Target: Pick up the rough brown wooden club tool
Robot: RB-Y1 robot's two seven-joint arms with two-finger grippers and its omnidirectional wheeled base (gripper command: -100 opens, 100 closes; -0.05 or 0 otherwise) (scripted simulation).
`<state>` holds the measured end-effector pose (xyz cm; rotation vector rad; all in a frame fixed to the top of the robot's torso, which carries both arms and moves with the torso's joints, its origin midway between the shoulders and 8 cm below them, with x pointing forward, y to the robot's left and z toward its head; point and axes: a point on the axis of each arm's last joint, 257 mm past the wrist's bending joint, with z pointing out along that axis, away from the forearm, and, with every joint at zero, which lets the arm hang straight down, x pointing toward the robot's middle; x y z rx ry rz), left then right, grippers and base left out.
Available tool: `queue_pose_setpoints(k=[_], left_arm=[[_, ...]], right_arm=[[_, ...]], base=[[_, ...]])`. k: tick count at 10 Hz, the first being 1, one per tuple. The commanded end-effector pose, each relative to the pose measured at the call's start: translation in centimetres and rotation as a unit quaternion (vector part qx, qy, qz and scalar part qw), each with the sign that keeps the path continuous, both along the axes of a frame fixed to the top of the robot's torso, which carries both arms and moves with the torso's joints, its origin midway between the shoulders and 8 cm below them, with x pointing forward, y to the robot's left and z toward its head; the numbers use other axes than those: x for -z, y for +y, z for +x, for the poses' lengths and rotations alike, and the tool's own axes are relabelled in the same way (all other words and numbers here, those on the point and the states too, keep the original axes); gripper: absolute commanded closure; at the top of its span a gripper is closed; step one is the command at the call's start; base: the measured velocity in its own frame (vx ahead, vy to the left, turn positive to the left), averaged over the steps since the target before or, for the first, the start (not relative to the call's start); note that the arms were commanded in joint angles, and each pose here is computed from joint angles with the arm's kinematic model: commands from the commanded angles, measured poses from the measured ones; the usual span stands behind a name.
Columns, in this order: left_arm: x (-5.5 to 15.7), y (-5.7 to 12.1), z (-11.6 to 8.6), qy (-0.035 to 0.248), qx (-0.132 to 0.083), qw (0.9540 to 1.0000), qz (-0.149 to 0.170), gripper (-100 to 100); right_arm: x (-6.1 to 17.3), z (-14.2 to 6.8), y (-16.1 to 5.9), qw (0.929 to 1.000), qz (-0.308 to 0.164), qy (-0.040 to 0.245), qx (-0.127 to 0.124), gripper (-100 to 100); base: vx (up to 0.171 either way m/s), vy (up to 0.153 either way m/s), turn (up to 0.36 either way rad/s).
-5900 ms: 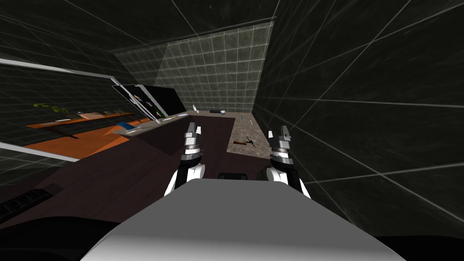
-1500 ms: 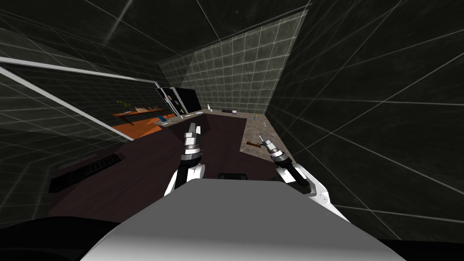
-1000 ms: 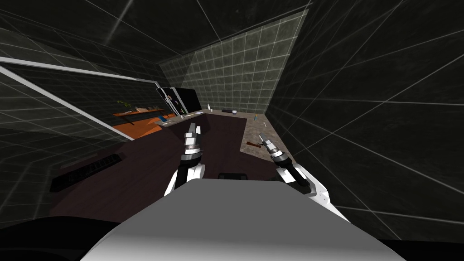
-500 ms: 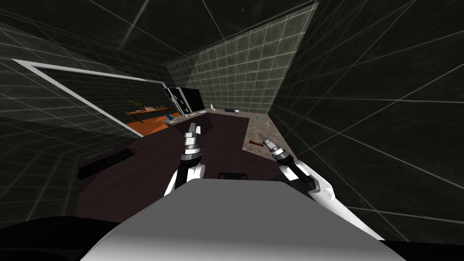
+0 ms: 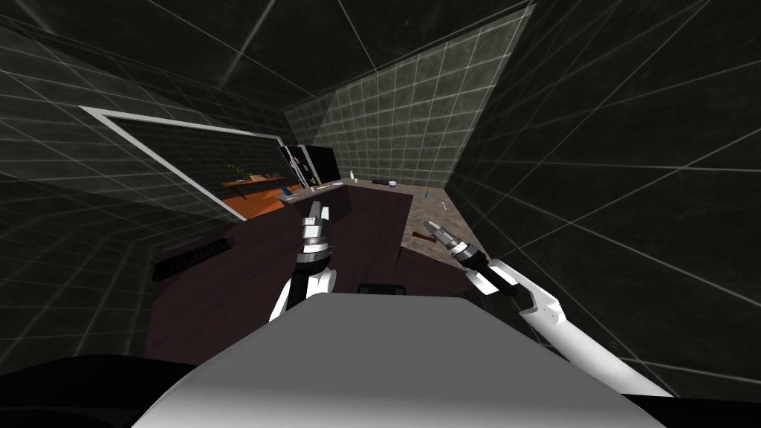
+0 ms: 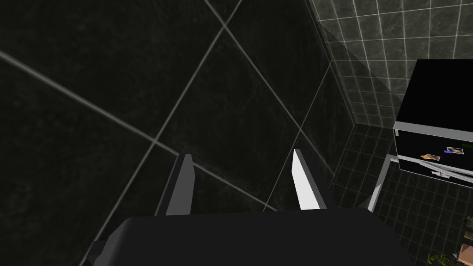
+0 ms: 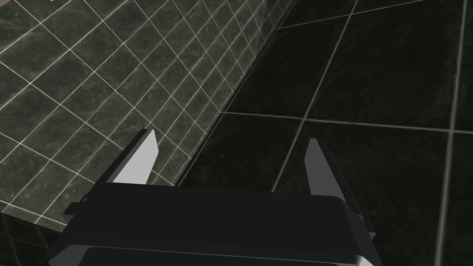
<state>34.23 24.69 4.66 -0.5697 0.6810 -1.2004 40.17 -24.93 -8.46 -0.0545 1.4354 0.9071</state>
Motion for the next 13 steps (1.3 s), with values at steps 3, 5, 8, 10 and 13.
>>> queue_pose_setpoints(k=[3, 5, 8, 10, 13], left_arm=[[0.0, 0.0, 0.0, 0.000, 0.000, 1.0000, 0.000, 0], [0.0, 0.0, 0.0, 0.000, 0.000, 1.0000, 0.000, 0], [0.0, 0.0, 0.0, 0.000, 0.000, 1.0000, 0.000, 0], [0.0, 0.0, 0.0, 0.000, 0.000, 1.0000, 0.000, 0], [0.0, 0.0, 0.0, 0.000, 0.000, 1.0000, 0.000, 0]], right_arm=[[1.4, 0.4, -1.3, 0.9980, -0.063, 0.011, 0.001, -100], [1.4, 0.4, -1.3, 0.9980, -0.063, 0.011, 0.001, -100], [1.4, 0.4, -1.3, 0.9980, -0.063, 0.011, 0.001, -100], [1.4, 0.4, -1.3, 0.9980, -0.063, 0.011, 0.001, -100], [2.2, 0.9, -2.4, 0.9942, -0.106, 0.017, 0.004, -100]], base=[[0.021, 0.011, 0.076], [0.004, 0.002, 0.015], [0.000, 0.000, 0.002], [0.002, 0.001, 0.006], [0.016, 0.008, 0.056]])
